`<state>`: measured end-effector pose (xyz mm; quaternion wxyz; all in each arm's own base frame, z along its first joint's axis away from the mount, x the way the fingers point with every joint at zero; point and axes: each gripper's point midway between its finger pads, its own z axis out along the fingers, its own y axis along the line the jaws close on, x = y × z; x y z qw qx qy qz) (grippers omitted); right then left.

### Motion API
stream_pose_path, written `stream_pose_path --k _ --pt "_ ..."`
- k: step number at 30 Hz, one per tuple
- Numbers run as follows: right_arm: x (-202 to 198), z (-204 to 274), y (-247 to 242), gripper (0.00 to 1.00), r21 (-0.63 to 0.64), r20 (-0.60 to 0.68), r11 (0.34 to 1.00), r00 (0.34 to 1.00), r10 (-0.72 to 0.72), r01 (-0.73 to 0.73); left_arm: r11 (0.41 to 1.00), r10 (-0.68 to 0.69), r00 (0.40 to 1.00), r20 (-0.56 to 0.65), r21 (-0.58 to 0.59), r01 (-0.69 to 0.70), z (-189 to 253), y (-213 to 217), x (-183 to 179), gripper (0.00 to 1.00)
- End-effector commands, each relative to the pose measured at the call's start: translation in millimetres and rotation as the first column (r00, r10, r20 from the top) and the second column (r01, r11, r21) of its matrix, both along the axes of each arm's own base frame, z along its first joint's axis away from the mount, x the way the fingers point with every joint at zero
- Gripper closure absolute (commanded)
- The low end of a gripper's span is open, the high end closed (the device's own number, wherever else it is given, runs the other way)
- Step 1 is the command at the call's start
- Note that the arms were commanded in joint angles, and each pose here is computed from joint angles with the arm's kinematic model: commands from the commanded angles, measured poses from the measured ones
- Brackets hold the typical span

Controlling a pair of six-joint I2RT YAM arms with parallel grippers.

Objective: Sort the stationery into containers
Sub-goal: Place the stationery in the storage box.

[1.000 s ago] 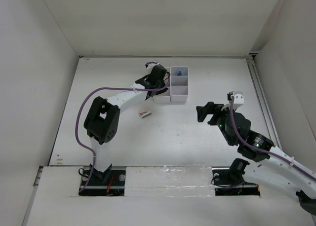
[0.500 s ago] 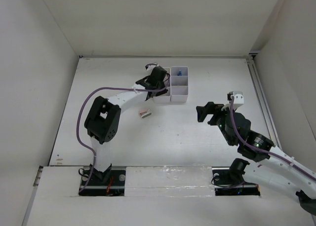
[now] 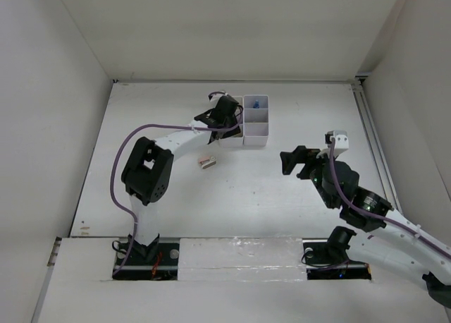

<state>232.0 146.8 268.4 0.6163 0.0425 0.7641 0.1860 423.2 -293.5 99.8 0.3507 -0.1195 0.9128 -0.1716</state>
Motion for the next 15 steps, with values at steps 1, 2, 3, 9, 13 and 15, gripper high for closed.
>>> stream_pose_path --k 1,2,3,9,13,15 --pt "-2.3 10.2 4.6 0.01 0.031 0.023 0.999 0.999 0.025 -0.026 0.997 -0.015 0.997 0.077 -0.07 0.021 44.5 -10.3 0.7 0.71" --pt "-1.2 7.5 5.7 0.01 0.014 0.018 1.0 0.999 0.027 -0.027 0.996 -0.027 0.995 0.098 -0.082 0.035 56.6 -12.1 0.8 0.71" --pt "-1.2 7.5 5.7 0.01 0.014 0.018 1.0 0.999 0.027 -0.027 0.996 -0.027 0.995 0.098 -0.082 0.035 59.6 -10.9 -0.8 0.69" --pt "-2.0 6.0 17.2 0.01 0.012 0.013 0.997 0.997 0.079 -0.079 0.994 -0.006 0.987 0.158 -0.109 0.024 100.3 0.8 -10.5 0.59" --pt "0.1 1.2 26.9 0.01 -0.005 0.002 0.994 0.994 0.11 -0.11 0.994 0.014 0.984 0.178 -0.105 0.004 114.3 16.3 -23.8 0.46" --pt "-0.8 1.0 28.6 0.01 -0.003 0.0 0.993 0.993 0.12 -0.12 0.995 0.036 0.981 0.193 -0.098 -0.017 126.4 29.4 -33.4 0.34"
